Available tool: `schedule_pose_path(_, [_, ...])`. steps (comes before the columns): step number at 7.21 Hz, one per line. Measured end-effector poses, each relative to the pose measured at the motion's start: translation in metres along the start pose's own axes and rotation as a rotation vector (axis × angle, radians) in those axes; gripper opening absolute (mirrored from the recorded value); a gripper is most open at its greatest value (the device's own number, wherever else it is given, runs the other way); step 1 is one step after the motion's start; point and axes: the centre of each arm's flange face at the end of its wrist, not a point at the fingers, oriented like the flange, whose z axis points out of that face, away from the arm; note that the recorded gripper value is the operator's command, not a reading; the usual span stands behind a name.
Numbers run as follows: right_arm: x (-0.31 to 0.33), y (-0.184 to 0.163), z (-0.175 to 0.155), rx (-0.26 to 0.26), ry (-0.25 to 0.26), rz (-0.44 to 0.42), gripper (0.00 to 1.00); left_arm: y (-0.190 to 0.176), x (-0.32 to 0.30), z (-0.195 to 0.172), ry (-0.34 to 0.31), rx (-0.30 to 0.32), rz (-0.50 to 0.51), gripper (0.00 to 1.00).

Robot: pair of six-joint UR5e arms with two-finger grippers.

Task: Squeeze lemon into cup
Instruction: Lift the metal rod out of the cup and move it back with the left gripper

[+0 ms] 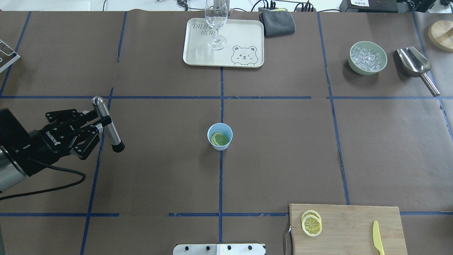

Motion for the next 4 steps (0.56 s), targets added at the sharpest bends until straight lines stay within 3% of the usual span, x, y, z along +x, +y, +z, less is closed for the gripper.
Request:
schedule_pose_path(2, [0.0,0.001,0.0,-0.001,-0.001,0.003,1.0,-0.005,-0.048,-0.025,0.07,-0.144,0.042,0.0])
schedule_pose_path(4, [-0.001,0.0,0.0,0.0,-0.001,0.004,1.0,0.009,-0.102,-0.071,0.061,-0.3,0.037,0.0])
